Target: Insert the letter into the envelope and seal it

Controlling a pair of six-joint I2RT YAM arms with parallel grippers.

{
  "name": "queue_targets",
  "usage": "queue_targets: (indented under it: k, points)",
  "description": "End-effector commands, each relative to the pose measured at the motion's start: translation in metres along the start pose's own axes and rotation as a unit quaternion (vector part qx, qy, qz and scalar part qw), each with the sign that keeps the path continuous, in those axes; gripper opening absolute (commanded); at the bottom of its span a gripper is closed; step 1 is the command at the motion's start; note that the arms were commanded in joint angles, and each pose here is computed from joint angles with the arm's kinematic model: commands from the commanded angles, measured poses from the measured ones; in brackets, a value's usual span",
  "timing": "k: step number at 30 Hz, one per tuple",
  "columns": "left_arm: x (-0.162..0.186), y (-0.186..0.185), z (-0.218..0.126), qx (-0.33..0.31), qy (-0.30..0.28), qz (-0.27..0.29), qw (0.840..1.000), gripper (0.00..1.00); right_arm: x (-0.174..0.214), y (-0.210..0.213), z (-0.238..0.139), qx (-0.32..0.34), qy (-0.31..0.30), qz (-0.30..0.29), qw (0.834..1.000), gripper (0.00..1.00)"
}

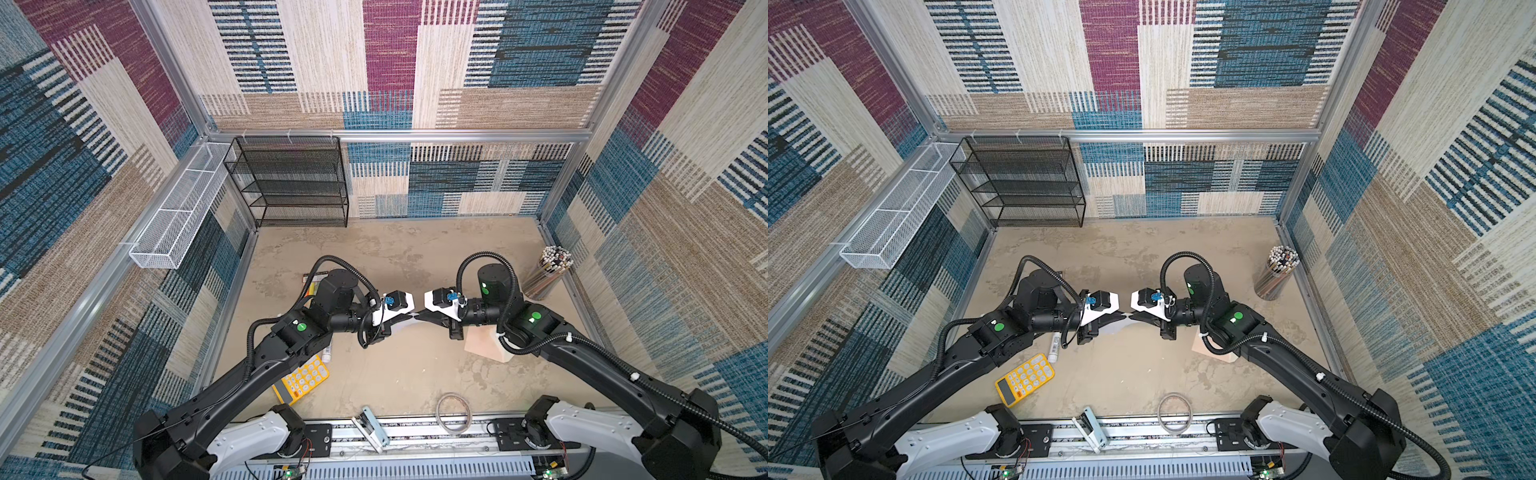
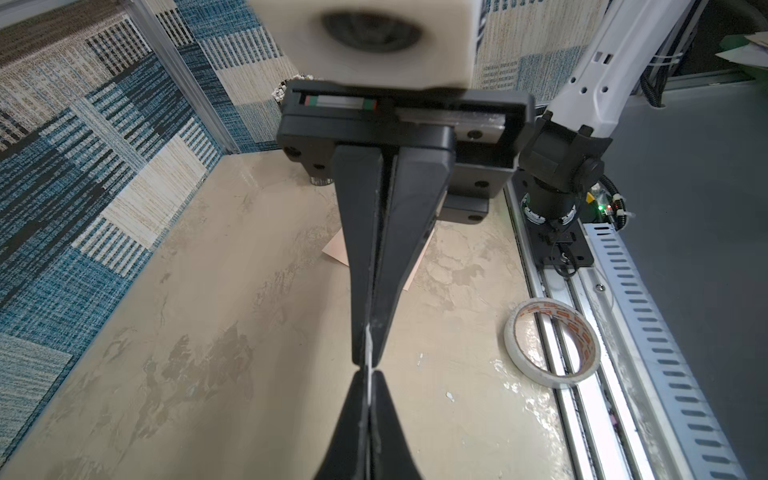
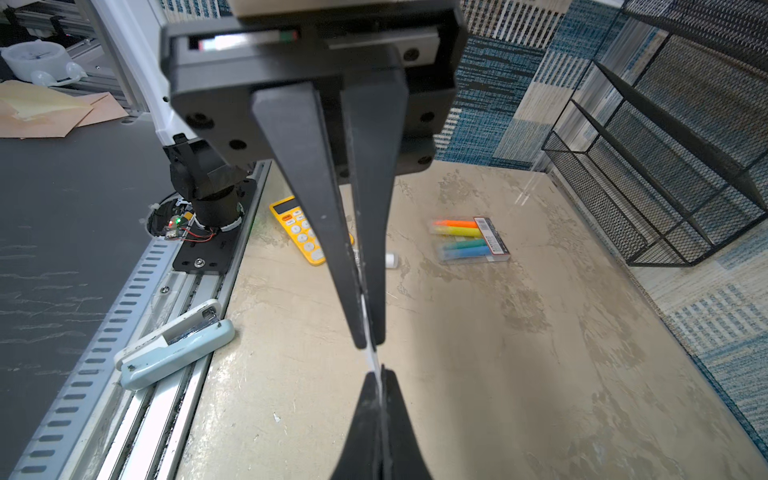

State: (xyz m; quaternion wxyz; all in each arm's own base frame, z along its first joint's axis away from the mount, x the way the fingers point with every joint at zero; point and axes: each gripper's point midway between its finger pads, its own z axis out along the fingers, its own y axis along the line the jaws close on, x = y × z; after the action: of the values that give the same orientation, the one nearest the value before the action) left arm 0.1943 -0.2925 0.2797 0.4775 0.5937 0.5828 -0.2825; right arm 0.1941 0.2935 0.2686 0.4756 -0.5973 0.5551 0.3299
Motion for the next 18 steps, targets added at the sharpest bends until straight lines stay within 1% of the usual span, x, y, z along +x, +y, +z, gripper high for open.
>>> queue_targets:
  k: [1,2,3,5,11,12,13,14,15,18]
  points:
    - [0.000,0.003,-0.001,-0.006,0.005,-0.002,1.000,0.22,-0.009,-0.003,-0.004,0.010,-0.008,-0.004,1.000,0.00]
    - [0.001,0.003,-0.001,-0.007,0.008,-0.001,1.000,0.23,-0.010,-0.003,-0.005,0.011,-0.008,-0.004,1.000,0.00]
    - [0.003,0.003,-0.001,-0.009,0.012,-0.002,1.000,0.19,-0.010,-0.002,-0.006,0.011,-0.008,-0.005,1.000,0.00]
    - [0.005,0.004,-0.002,-0.013,0.017,0.000,1.000,0.01,-0.012,-0.001,-0.008,0.011,-0.009,-0.006,1.000,0.00]
    - [0.010,0.000,-0.003,-0.006,0.030,-0.002,1.000,0.00,-0.015,0.002,-0.012,0.013,-0.010,-0.003,1.000,0.00]
    - [0.012,0.000,-0.004,-0.008,0.034,-0.005,0.999,0.12,-0.015,0.002,-0.012,0.012,-0.009,-0.002,1.000,0.00]
    - [0.013,-0.001,-0.005,-0.007,0.037,-0.004,0.999,0.15,-0.015,0.002,-0.013,0.013,-0.009,-0.002,1.000,0.00]
    - [0.015,-0.003,-0.006,-0.006,0.040,-0.002,0.999,0.11,-0.015,0.002,-0.014,0.015,-0.009,-0.002,1.000,0.00]
    - [0.016,-0.004,-0.008,-0.005,0.044,-0.001,0.999,0.00,-0.016,0.003,-0.014,0.015,-0.009,-0.001,1.000,0.00]
    - [0.018,-0.007,-0.012,-0.003,0.050,0.003,0.999,0.00,-0.015,0.004,-0.016,0.017,-0.008,-0.001,1.000,0.00]
